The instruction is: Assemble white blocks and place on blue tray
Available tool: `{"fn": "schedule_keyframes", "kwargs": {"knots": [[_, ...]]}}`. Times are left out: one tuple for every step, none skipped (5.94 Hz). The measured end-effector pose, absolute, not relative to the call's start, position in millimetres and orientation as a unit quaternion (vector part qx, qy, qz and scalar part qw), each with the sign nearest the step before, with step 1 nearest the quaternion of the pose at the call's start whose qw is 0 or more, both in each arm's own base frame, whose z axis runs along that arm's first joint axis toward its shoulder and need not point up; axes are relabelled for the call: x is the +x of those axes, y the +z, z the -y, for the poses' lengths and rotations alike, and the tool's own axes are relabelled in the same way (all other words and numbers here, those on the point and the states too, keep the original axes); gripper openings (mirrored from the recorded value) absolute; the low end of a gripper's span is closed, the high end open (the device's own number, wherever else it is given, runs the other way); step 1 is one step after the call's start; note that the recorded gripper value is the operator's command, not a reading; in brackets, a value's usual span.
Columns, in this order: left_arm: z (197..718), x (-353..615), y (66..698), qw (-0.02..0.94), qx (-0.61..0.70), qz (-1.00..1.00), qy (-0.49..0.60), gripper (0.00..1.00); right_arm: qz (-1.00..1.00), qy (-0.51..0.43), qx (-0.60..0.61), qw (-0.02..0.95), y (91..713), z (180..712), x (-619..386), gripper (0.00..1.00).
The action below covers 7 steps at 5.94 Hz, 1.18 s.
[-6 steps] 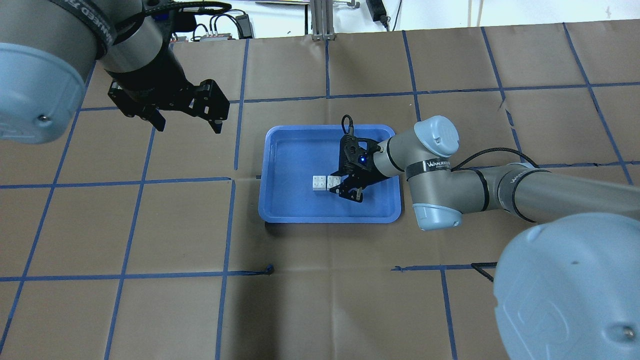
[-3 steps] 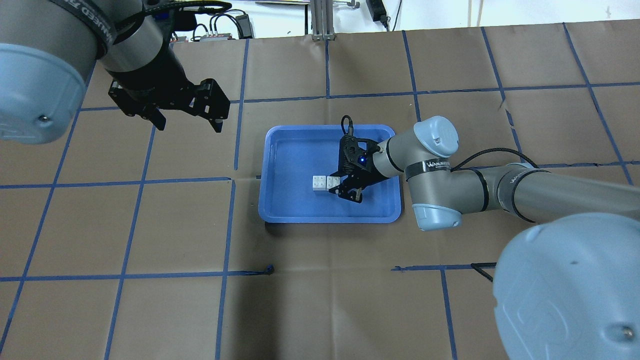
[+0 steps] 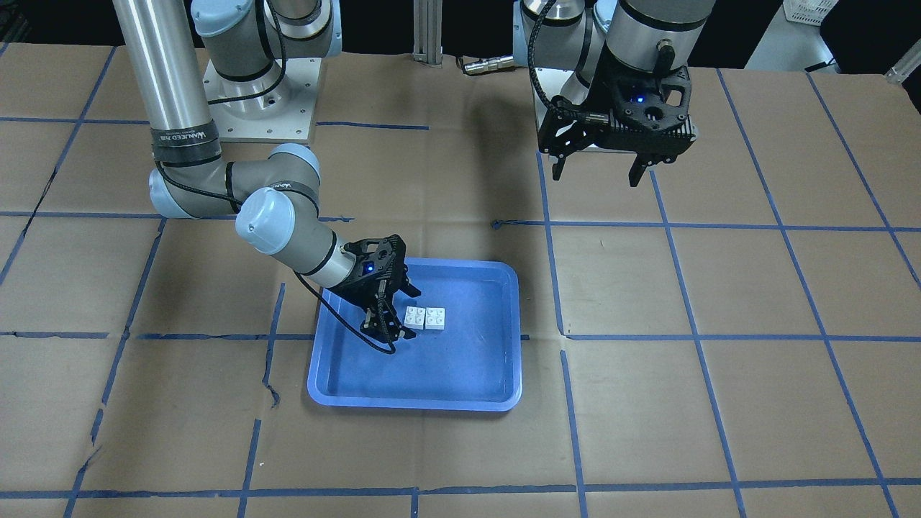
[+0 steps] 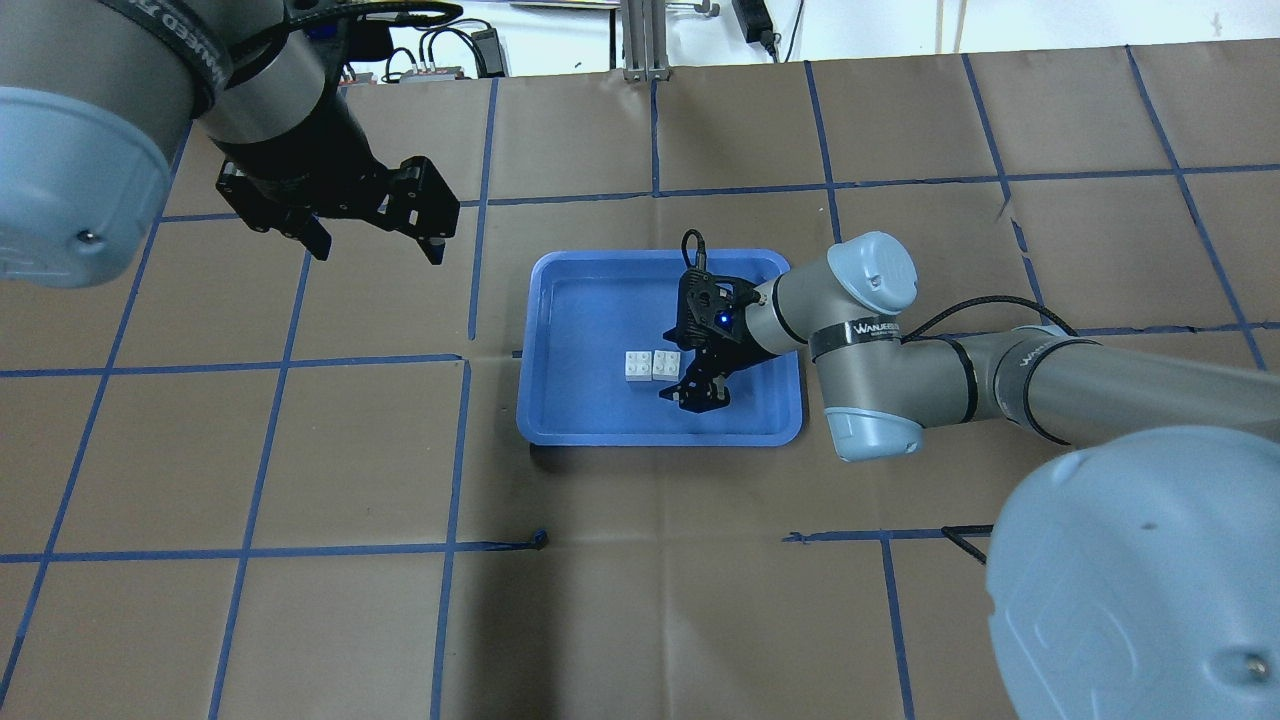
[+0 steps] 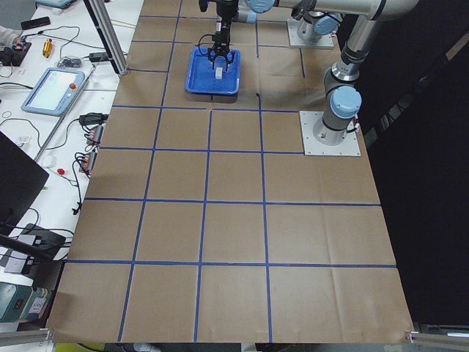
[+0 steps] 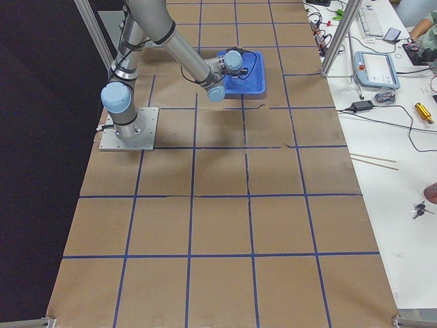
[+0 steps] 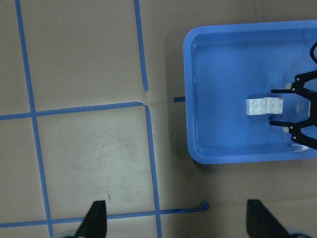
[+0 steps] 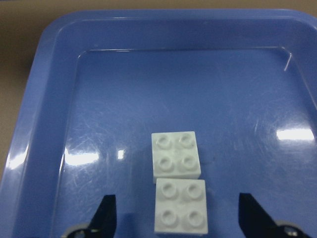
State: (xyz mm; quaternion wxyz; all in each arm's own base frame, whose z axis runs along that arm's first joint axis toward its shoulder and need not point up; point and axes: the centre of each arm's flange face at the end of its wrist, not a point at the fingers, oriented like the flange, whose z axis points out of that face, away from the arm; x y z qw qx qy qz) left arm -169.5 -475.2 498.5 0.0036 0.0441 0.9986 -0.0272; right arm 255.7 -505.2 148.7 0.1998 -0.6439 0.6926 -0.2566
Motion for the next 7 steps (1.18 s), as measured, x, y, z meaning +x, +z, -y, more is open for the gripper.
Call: {"fn": "schedule_keyframes", "kwargs": {"knots": [[475.2,-169.5,498.5,0.004,0.044,-0.999,-0.027,0.99,-0.694,-0.257,-0.643,0.196,151.5,506.7,255.3,1.0],[475.2,-169.5,498.5,0.004,0.044,-0.999,-0.027,0.99,-0.696,-0.26,-0.642,0.189,158.1,510.1,254.4,1.0],[475.2,-169.4,498.5,0.004,0.044,-0.999,-0.027,0.99,-0.707,-0.257,-0.637,0.17,169.7,514.8,251.7,1.0],[475.3,-169.3,498.4,0.004,0.044,-0.999,-0.027,0.99,-0.726,-0.244,-0.624,0.153,181.0,518.3,247.3,1.0],[475.3,-169.2,498.4,0.004,0.044,-0.999,-0.027,0.99,-0.746,-0.223,-0.611,0.141,193.8,520.0,242.8,1.0],[475.3,-169.4,498.4,0.004,0.044,-0.999,-0.027,0.99,-0.773,-0.195,-0.59,0.127,216.5,521.6,237.0,1.0],[475.2,-169.5,498.4,0.004,0.044,-0.999,-0.027,0.99,-0.811,-0.16,-0.551,0.113,243.8,523.6,230.5,1.0]]}}
